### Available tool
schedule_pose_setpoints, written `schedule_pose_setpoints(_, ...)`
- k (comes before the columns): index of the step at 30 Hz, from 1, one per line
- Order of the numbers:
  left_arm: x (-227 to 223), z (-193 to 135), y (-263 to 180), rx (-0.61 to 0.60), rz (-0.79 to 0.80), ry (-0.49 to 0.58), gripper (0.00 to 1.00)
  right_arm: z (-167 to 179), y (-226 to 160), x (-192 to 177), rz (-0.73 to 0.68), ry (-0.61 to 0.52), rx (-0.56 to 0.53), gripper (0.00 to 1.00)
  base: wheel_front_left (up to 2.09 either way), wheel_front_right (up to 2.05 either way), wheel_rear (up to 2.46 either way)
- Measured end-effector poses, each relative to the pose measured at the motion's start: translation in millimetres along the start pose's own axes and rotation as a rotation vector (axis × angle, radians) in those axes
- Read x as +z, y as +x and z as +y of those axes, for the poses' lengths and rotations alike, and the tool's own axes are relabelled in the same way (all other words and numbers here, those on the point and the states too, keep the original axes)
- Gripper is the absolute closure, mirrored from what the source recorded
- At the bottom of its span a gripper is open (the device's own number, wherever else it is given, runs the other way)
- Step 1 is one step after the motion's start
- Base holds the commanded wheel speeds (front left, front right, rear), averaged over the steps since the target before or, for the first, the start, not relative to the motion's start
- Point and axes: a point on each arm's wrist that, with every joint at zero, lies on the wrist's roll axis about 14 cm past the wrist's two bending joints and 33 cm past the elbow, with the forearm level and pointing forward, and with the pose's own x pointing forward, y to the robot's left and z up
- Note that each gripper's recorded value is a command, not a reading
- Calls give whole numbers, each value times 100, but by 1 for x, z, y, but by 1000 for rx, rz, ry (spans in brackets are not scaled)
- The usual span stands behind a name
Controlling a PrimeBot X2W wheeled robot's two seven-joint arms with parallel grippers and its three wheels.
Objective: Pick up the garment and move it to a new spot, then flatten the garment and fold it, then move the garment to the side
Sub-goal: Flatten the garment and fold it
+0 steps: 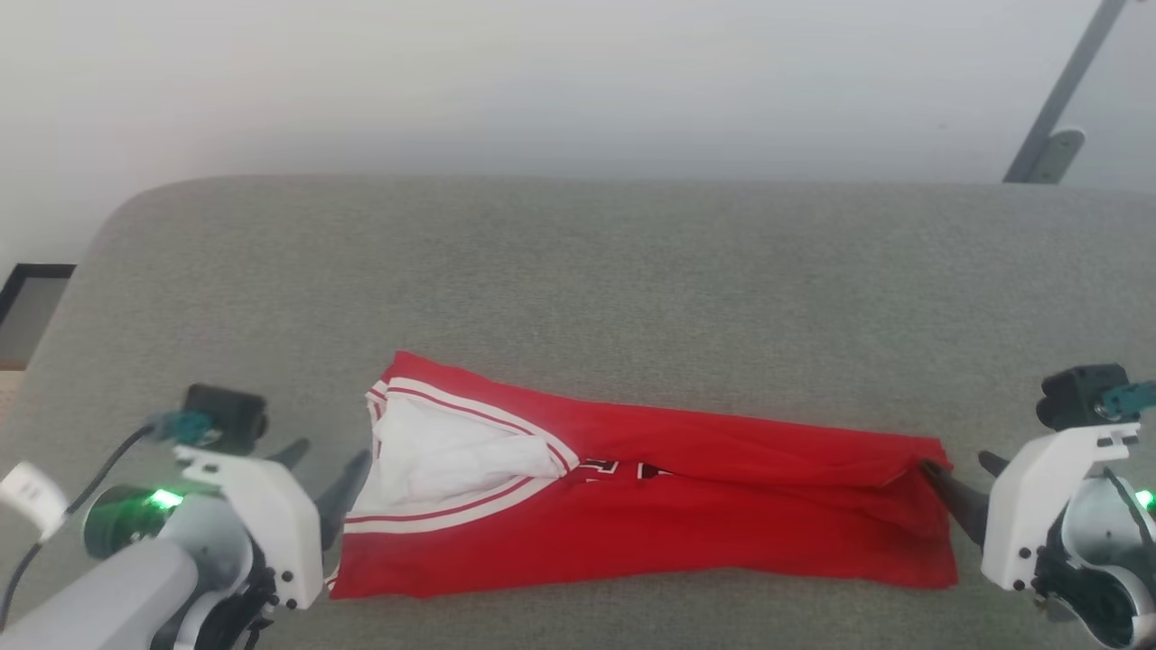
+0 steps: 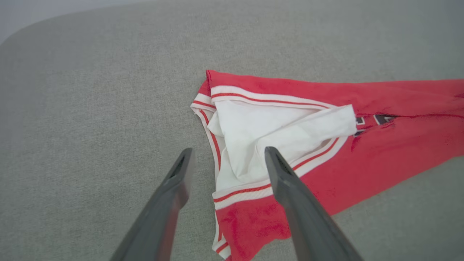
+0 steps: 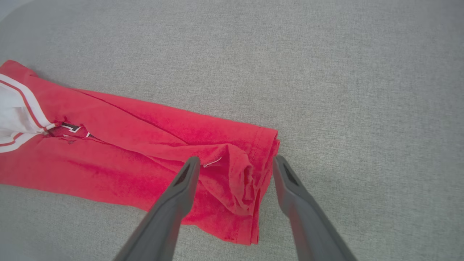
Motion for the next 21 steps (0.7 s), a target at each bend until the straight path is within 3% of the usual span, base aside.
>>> schedule_pose_setpoints(7, 17, 31, -27, 129, -307, -35, 0, -15, 6, -6, 30, 44, -40, 0, 0, 0, 0)
schedule_pose_setpoints(13, 13, 60, -45, 241, -391, -47, 0, -22, 16, -24, 115, 104, -50, 0, 0, 0, 0)
schedule_pose_setpoints(21, 9, 75, -71, 337, -504, -73, 0, -18, 34, -46, 219, 150, -33, 0, 0, 0, 0)
